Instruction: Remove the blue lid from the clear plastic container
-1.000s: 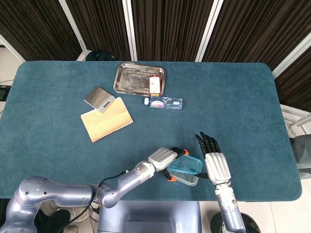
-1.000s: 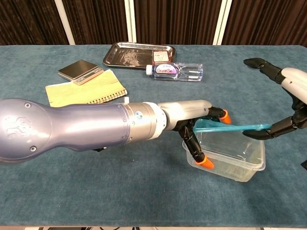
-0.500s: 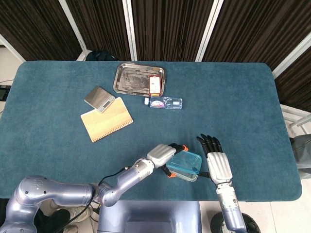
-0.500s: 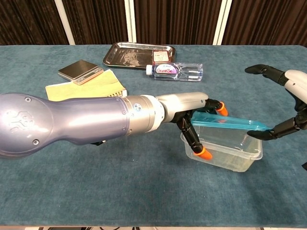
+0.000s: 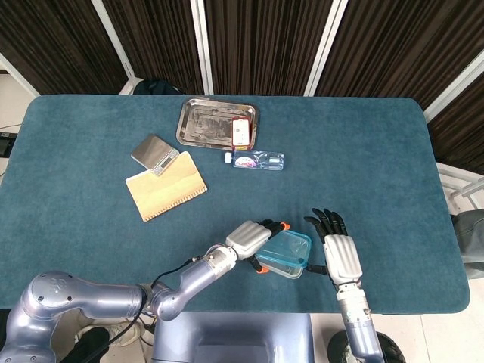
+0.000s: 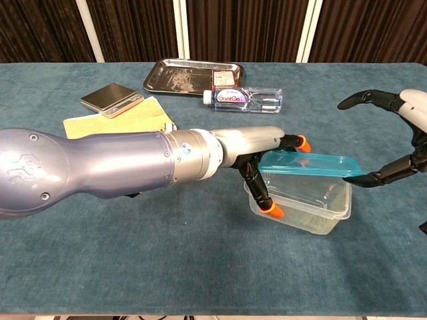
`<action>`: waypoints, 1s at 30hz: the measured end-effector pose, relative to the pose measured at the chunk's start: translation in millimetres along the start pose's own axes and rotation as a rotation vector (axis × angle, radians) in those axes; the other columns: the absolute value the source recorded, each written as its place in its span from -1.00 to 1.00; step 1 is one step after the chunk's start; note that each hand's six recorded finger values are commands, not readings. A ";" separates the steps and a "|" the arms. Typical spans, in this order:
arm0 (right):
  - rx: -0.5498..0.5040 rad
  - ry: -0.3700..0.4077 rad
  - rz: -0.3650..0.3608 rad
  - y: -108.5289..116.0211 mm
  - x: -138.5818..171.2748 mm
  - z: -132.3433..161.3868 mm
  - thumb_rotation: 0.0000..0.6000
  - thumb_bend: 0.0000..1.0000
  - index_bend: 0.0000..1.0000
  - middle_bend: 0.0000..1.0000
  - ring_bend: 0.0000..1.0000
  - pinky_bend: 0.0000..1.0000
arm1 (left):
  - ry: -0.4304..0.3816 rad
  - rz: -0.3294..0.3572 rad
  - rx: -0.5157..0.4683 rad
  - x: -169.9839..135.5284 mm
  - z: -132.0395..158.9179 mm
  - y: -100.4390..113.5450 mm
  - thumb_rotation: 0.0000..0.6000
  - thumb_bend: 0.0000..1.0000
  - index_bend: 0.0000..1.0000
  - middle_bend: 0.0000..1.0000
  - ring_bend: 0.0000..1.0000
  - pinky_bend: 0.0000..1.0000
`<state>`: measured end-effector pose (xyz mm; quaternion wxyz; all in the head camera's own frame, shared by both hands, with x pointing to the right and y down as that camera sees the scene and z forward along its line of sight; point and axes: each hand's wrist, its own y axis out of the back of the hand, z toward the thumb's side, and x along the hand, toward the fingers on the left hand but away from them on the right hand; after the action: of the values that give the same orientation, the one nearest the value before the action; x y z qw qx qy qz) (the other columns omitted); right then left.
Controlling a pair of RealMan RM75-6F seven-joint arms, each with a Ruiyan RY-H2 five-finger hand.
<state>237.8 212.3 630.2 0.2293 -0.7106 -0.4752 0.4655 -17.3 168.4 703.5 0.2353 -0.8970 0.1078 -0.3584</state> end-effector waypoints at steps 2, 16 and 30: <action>-0.002 -0.004 0.000 -0.1 -0.7 0.0 1.00 -0.41 -0.47 -0.72 -0.92 -1.00 | 0.001 -0.002 0.016 -0.2 -0.6 -0.1 1.00 -0.88 -0.83 -0.79 -0.80 -0.44; -0.003 -0.018 -0.007 1.2 -2.6 -0.4 1.00 -0.01 0.05 -0.64 -0.92 -1.00 | 0.021 -0.003 0.022 -4.1 -7.1 6.3 1.00 -1.00 -0.89 -0.83 -0.86 -0.50; -0.012 -0.027 -0.019 4.3 -6.0 3.2 1.00 0.22 0.15 -0.63 -0.92 -1.00 | 0.044 -0.037 0.037 -8.8 -14.8 8.0 1.00 -1.00 -1.00 -0.97 -0.96 -0.59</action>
<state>236.2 204.7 628.1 0.2231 -0.7012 -0.4875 0.4699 -34.1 159.5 703.6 0.2425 -0.8863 0.0896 -0.3843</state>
